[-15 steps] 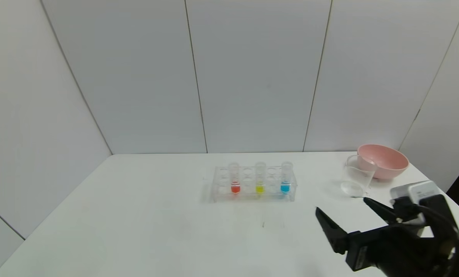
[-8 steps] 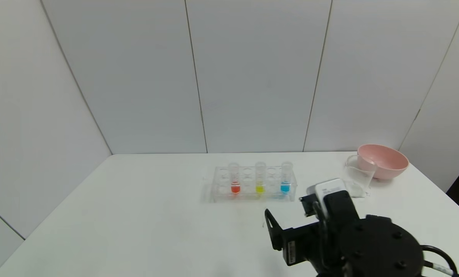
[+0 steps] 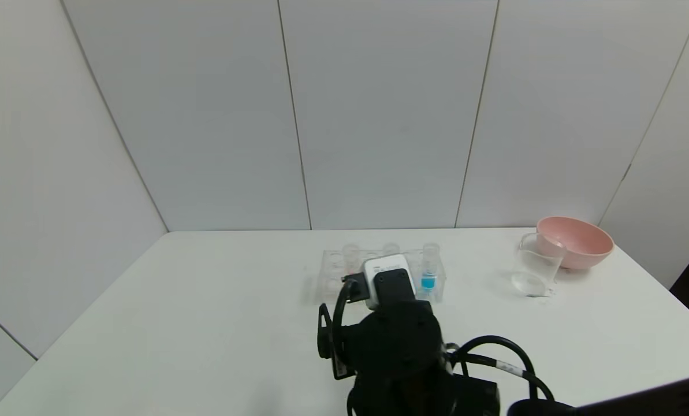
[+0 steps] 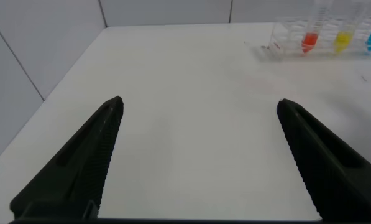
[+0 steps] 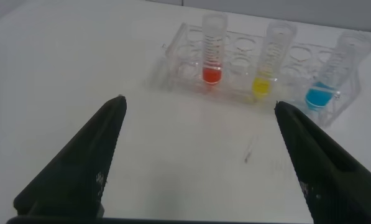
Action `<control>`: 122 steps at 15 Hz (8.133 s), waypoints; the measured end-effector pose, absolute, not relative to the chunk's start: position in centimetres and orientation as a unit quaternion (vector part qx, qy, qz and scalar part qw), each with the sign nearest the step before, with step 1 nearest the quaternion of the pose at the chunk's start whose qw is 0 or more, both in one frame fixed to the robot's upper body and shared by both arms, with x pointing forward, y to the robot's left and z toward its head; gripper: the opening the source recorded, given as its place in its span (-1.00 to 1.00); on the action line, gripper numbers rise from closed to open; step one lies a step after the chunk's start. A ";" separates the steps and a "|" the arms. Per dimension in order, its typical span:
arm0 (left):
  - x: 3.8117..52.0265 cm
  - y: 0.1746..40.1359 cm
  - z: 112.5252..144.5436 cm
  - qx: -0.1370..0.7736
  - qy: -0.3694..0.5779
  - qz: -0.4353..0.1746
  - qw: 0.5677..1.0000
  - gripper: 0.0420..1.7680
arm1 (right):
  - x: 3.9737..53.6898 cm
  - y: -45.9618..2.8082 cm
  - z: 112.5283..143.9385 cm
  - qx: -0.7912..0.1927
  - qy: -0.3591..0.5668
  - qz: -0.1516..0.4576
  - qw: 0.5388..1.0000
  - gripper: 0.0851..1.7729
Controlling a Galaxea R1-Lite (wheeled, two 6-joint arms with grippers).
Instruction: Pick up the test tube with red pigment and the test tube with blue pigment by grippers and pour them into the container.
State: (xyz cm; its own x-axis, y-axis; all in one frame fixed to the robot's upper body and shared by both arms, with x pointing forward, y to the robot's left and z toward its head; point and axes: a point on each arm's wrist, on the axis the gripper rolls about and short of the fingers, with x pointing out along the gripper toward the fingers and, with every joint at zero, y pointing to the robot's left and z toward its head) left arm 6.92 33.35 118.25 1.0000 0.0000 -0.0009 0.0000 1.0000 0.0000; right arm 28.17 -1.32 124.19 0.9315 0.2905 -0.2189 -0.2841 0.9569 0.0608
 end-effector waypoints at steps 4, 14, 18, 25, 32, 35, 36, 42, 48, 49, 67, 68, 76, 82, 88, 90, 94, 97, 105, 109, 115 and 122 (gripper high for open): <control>6.9 33.4 118.3 0.000 0.000 0.000 1.000 1.00 | 31.7 0.7 122.2 0.007 0.117 0.137 0.984 0.93; 6.9 33.4 118.3 0.000 0.000 0.000 1.000 1.00 | 39.7 2.6 119.4 0.006 0.099 0.141 0.985 0.93; 6.9 33.4 118.3 0.000 0.000 0.000 1.000 1.00 | 40.9 2.9 119.2 -0.003 0.088 0.136 0.987 0.93; 6.9 33.4 118.3 0.000 0.000 0.000 1.000 1.00 | 42.7 3.0 119.2 0.004 0.076 0.125 0.989 0.93; 6.9 33.4 118.3 0.000 0.000 0.000 1.000 1.00 | 43.3 2.8 118.7 0.004 0.076 0.126 0.989 0.93; 6.9 33.4 118.3 0.000 0.000 0.000 1.000 1.00 | 43.3 2.8 118.7 0.004 0.077 0.125 0.989 0.38; 6.9 33.4 118.3 0.000 0.000 0.000 1.000 1.00 | 43.4 2.7 118.6 0.002 0.078 0.125 0.989 0.21; 6.9 33.4 118.2 0.000 0.001 0.000 1.000 1.00 | 43.3 2.6 118.7 0.002 0.078 0.122 0.989 -0.50; 6.9 33.4 118.2 0.000 0.001 0.000 1.000 1.00 | 43.2 2.6 118.9 0.004 0.076 0.122 0.990 -0.50; 6.9 33.4 118.3 0.000 0.000 0.000 1.000 1.00 | 43.2 2.6 119.0 0.004 0.075 0.122 0.990 -0.50; 6.9 33.4 118.3 0.000 0.000 0.000 1.000 1.00 | 42.4 1.9 125.8 0.005 0.013 0.131 0.991 -0.50; 6.9 33.4 118.3 0.000 0.000 0.000 1.000 1.00 | 42.3 1.9 125.8 0.003 0.015 0.132 0.991 -0.50; 6.9 33.4 118.3 0.000 0.000 0.000 1.000 1.00 | 40.5 -1.4 127.4 -0.018 0.035 0.174 0.984 -0.50; 6.9 33.4 118.3 0.000 0.000 0.000 1.000 1.00 | 39.7 -10.3 130.7 -0.043 0.088 0.231 0.968 -0.50; 6.9 33.4 118.3 0.000 0.000 0.000 1.000 1.00 | 40.1 -22.4 134.7 -0.040 0.145 0.275 0.950 -0.50; 6.9 33.4 118.2 0.000 0.001 0.000 1.000 1.00 | 40.5 -26.2 135.4 -0.058 0.131 0.275 0.951 -0.50; 6.9 33.4 118.3 0.000 0.000 0.000 1.000 1.00 | 41.1 -33.1 135.2 -0.131 0.124 0.262 0.948 -0.50; 6.9 33.4 118.3 0.000 0.000 0.000 1.000 1.00 | 41.6 -35.8 135.2 -0.169 0.138 0.240 0.946 -0.50; 6.9 33.4 118.3 0.000 0.000 0.000 1.000 1.00 | 44.6 -38.9 133.8 -0.354 0.156 0.253 0.887 -0.50; 6.9 33.4 118.3 0.000 0.000 0.000 1.000 1.00 | 44.3 -39.3 134.1 -0.430 0.214 0.269 0.835 -0.50; 6.9 33.4 118.3 0.000 0.000 0.000 1.000 1.00 | 44.9 -39.6 135.3 -0.502 0.239 0.272 0.785 -0.50; 6.9 33.4 118.3 0.000 0.000 0.000 1.000 1.00 | 46.7 -38.7 136.7 -0.521 0.280 0.283 0.755 -0.50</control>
State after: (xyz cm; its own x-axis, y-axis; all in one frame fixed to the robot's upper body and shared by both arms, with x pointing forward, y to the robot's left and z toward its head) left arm 6.92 33.35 118.25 1.0000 0.0000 -0.0009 0.0000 1.0000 0.0000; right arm 46.69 -38.75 136.68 0.6838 0.1355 -0.7170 -0.7183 0.2980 -0.6287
